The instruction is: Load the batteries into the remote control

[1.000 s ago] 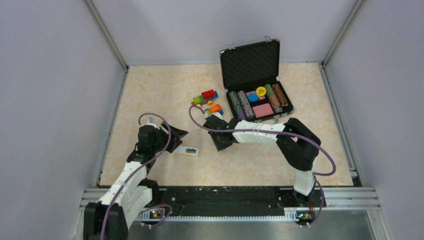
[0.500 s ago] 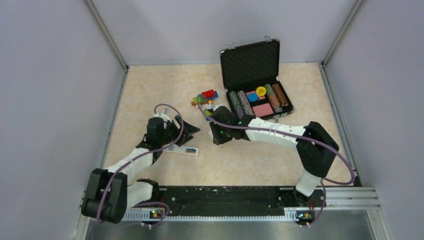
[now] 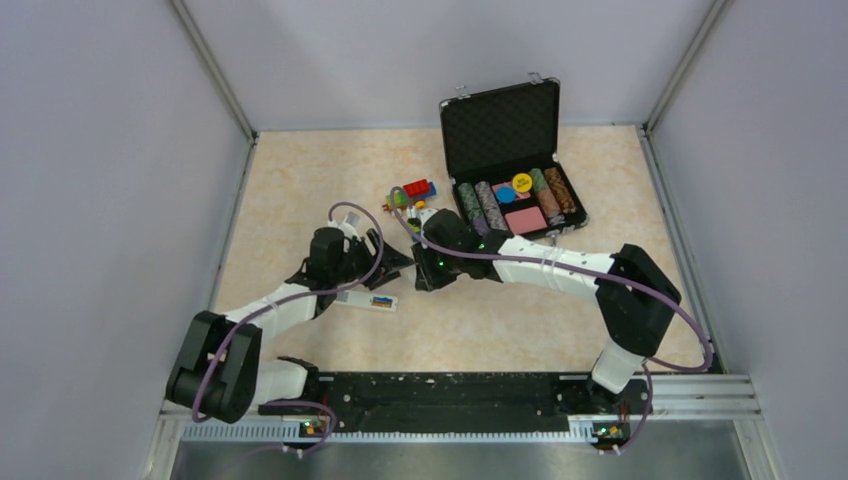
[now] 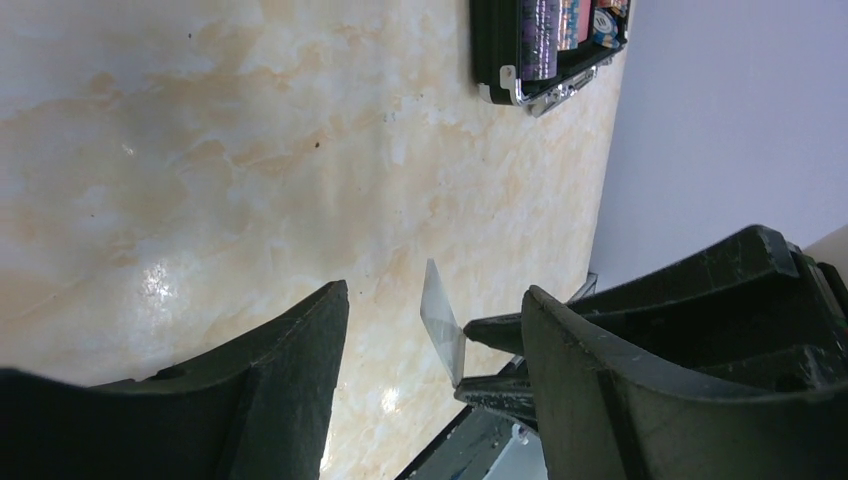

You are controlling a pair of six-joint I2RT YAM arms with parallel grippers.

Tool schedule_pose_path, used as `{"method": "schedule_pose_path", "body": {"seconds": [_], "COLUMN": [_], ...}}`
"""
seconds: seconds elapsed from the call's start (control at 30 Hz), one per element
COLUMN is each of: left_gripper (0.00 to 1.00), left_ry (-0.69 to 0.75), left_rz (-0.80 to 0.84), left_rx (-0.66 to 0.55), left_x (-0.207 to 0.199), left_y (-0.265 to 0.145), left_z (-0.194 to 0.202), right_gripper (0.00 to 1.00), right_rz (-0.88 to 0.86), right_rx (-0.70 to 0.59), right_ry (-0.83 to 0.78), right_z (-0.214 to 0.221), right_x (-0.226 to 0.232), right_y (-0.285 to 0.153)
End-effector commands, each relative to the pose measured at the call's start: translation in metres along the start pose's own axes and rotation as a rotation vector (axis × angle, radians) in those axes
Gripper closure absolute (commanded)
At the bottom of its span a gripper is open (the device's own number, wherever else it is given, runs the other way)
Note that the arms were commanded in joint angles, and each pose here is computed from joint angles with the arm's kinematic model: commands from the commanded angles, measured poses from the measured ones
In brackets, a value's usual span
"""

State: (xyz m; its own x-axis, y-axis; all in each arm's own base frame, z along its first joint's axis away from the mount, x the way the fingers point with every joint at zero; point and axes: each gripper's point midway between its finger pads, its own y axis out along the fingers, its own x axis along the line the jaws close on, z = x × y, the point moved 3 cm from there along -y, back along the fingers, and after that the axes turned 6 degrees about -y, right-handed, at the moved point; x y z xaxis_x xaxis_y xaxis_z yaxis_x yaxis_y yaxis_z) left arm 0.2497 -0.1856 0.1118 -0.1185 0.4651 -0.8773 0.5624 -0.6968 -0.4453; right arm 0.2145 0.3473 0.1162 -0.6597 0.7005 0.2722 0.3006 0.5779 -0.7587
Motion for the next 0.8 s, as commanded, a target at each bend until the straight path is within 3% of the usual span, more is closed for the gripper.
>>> {"method": "schedule_pose_path", "body": {"seconds": [0.0, 0.13, 0.23, 0.3, 0.37, 0.47, 0.63, 0.77], "left_gripper": [0.32, 0.40, 0.56, 0.74, 0.99, 1.00, 1.00, 1.00], "left_ry": [0.029, 0.018, 0.004, -0.003, -0.008, -0.013, -0.063, -0.155], "left_rz": [0.016, -0.019, -0.030, -0.041, -0.055, -0.076, -0.223, -0.312], "left_rx": [-0.016, -0.003, 0.004, 0.002, 0.005, 0.015, 0.036, 0.059], "left_x": [-0.014, -0.012, -0.011, -0.010, -0.010, -0.014, -0.019, -0.031], "left_y": [0.008, 0.015, 0.018, 0.019, 0.019, 0.016, 0.004, -0.006], "left_z": [-0.008, -0.005, -0.004, -0.004, -0.004, -0.005, -0.008, -0.010], "right_gripper": [0.77, 0.77, 0.77, 0.77, 0.79, 0.72, 0.47, 0.41], "right_rz": [-0.054, -0.062, -0.062, -0.060, -0.057, -0.046, -0.016, -0.102], "right_rx": [-0.080, -0.086, -0.088, -0.087, -0.079, -0.092, -0.213, -0.373], "right_ry": [-0.002, 0.006, 0.009, 0.011, 0.013, 0.003, -0.071, -0.225], "right_z": [-0.019, -0.020, -0.021, -0.022, -0.020, -0.023, -0.038, -0.049], "right_x": [0.010, 0.011, 0.011, 0.011, 0.010, 0.009, 0.005, 0.017], "right_y": [-0.011, -0.008, -0.007, -0.005, -0.004, -0.009, -0.038, -0.066]}}
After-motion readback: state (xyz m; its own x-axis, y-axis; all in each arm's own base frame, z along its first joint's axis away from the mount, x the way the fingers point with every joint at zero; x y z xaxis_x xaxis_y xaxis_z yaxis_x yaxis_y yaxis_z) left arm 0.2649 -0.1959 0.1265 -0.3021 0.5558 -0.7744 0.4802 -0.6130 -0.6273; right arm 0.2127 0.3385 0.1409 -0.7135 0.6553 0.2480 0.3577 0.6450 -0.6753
